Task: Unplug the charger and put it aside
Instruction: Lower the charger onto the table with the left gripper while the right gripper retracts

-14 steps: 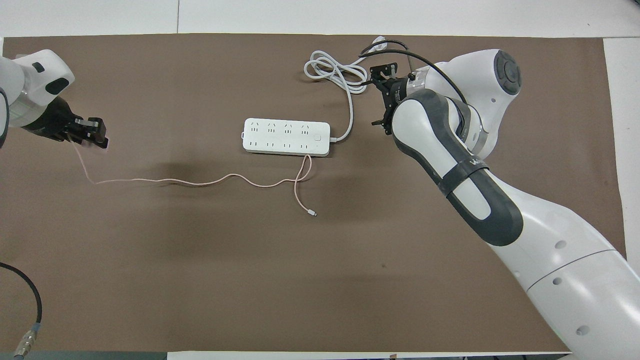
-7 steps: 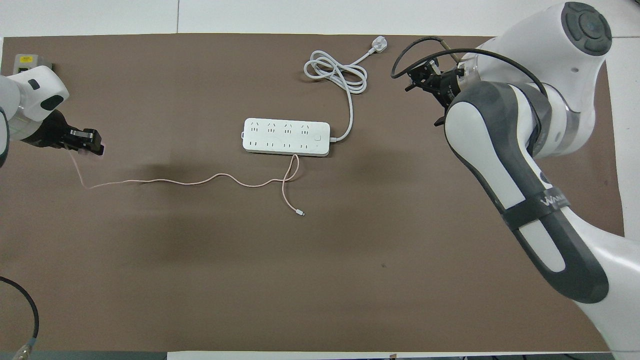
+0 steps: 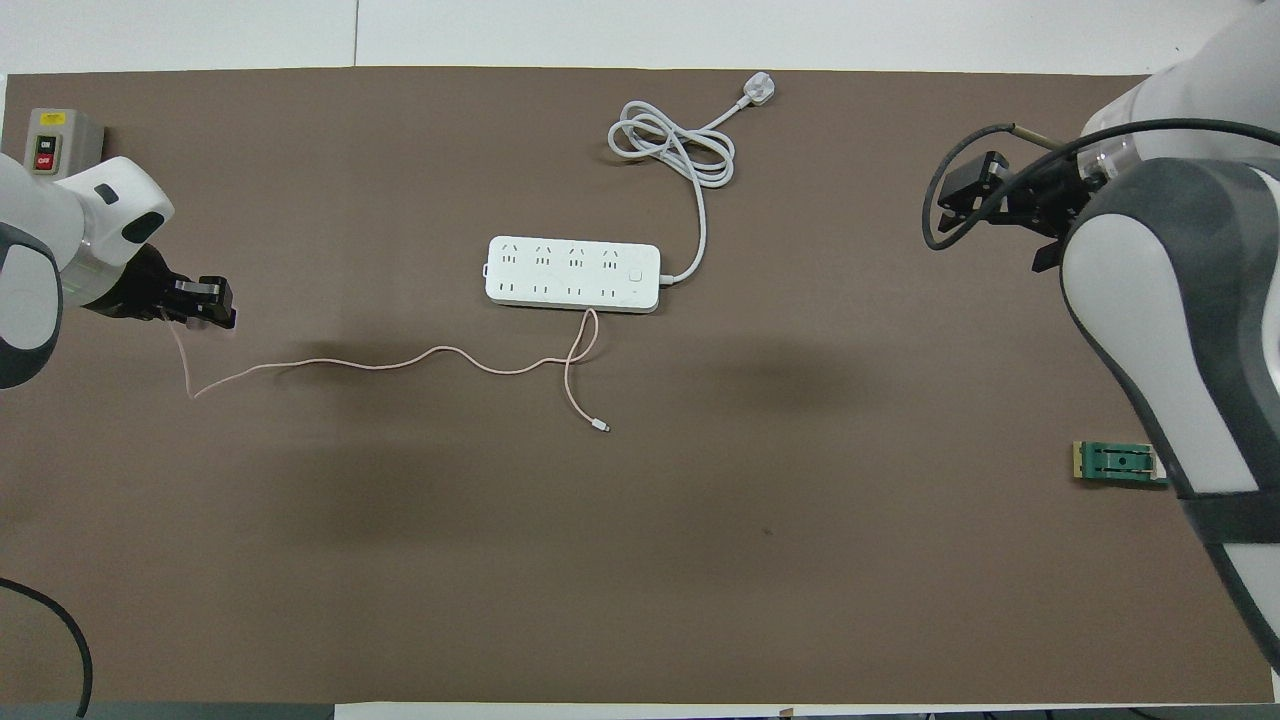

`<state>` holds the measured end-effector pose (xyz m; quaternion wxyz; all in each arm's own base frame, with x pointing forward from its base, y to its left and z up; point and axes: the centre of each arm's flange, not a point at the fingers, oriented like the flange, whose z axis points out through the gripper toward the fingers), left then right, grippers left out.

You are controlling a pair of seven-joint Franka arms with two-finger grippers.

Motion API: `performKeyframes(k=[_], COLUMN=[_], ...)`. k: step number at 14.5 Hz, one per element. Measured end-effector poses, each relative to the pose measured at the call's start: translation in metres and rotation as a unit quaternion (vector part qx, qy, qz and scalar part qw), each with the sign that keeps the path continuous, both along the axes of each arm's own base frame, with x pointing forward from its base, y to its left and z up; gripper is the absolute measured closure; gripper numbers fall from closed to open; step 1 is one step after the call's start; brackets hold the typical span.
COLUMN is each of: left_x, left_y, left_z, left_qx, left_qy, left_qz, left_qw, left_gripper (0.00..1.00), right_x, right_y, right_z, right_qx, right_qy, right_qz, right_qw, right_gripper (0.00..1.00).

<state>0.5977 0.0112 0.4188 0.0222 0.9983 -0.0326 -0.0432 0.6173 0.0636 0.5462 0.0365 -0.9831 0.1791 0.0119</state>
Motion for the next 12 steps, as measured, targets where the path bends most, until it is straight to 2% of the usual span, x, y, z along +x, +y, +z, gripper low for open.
performKeyframes(k=[2, 4, 6, 8, 10, 12], left_x=[-0.017, -0.046, -0.080, -0.103, -0.119, -0.128], left_y=[0.022, 0.039, 0.050, 0.053, 0.051, 0.051], left_z=[-0.006, -0.018, -0.032, -0.040, -0.049, -0.054], left_qx=[-0.007, -0.018, -0.028, -0.051, -0.075, -0.090], left_qy=[-0.016, -0.044, -0.046, -0.043, -0.041, -0.043], left_qz=[0.018, 0.028, 0.024, 0.010, -0.021, -0.036], left_qw=[1.000, 0.998, 0.998, 0.998, 0.996, 0.994], left_gripper=[0.69, 0.69, 0.69, 0.69, 0.69, 0.69], right_x=[-0.015, -0.025, -0.028, -0.027, -0.025, -0.027], right_y=[-0.008, -0.010, -0.009, -0.007, -0.011, -0.019], right_z=[0.023, 0.032, 0.028, 0.026, 0.029, 0.030], right_qx=[-0.011, -0.012, -0.012, -0.012, -0.012, -0.013], right_qy=[0.002, 0.012, 0.024, 0.025, 0.017, 0.021], right_qz=[0.030, 0.035, 0.038, 0.040, 0.038, 0.065], right_qw=[0.999, 0.999, 0.999, 0.999, 0.999, 0.998], right_gripper=[0.00, 0.00, 0.00, 0.00, 0.00, 0.00])
